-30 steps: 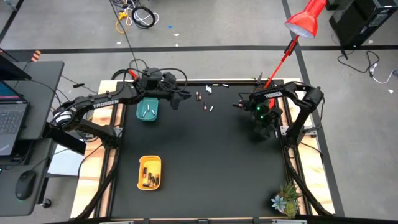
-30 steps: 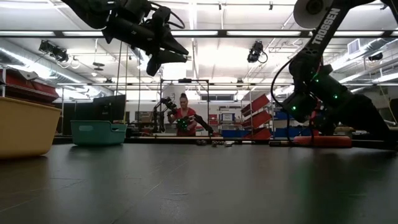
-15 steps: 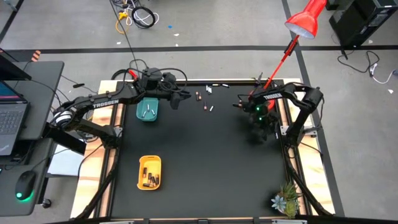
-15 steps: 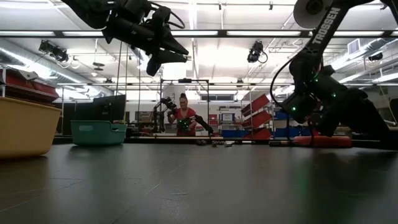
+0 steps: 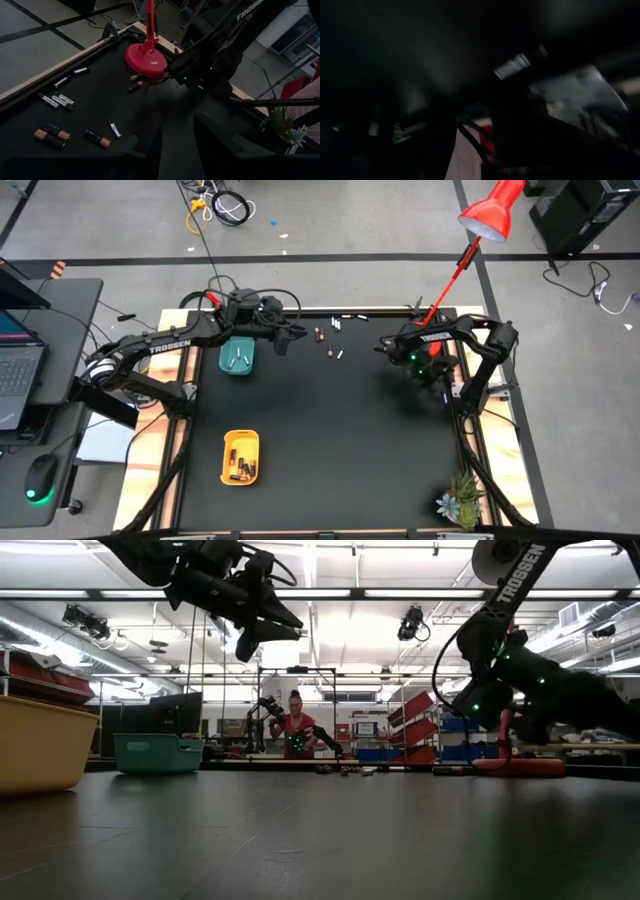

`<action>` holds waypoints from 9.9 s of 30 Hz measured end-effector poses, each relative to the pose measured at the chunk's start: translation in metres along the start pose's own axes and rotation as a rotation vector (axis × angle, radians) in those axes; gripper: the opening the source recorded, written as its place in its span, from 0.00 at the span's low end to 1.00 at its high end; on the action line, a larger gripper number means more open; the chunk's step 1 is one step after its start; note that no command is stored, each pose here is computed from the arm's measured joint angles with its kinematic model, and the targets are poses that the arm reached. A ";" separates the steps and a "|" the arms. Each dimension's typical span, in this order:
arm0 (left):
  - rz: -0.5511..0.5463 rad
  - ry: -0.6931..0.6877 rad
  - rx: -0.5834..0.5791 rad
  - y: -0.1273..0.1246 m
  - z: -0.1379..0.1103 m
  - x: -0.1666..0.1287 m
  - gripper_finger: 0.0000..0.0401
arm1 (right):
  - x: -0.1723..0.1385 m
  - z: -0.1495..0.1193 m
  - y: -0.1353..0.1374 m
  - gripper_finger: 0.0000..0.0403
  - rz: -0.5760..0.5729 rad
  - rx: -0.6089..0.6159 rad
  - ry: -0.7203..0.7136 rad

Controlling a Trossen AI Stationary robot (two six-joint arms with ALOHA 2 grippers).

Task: Sort batteries
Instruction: Put the white battery into the blue bin, then put the black battery into the yellow bin

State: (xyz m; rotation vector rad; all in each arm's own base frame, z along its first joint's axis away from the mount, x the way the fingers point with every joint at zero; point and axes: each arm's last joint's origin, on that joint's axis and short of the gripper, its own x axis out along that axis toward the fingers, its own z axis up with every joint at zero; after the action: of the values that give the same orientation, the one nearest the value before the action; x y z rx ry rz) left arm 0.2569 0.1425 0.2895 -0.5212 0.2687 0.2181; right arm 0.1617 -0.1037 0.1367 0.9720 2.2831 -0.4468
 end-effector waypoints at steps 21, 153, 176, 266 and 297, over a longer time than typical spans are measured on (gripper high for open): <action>0.000 -0.001 0.002 0.000 0.000 0.000 0.30 | 0.031 0.018 -0.010 0.59 0.000 0.144 -0.165; -0.299 -0.287 -0.271 -0.033 0.007 0.042 0.54 | -0.196 -0.088 0.117 0.05 0.821 -0.366 -1.896; 0.025 -0.199 -0.150 0.000 0.018 -0.003 0.08 | -0.182 -0.091 0.111 0.40 0.745 -0.358 -1.757; 0.268 0.069 -0.253 0.021 -0.036 -0.021 0.33 | -0.115 0.016 0.055 0.50 0.201 -0.218 -1.406; 0.256 0.003 -0.261 0.013 -0.034 -0.012 0.33 | -0.165 0.020 -0.005 0.46 0.190 -0.061 -1.065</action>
State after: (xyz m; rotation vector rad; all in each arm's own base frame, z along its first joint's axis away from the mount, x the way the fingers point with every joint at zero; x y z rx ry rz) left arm 0.2356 0.1346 0.2583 -0.7456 0.3122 0.5060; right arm 0.2557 -0.2045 0.2292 0.6580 1.2260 -0.6131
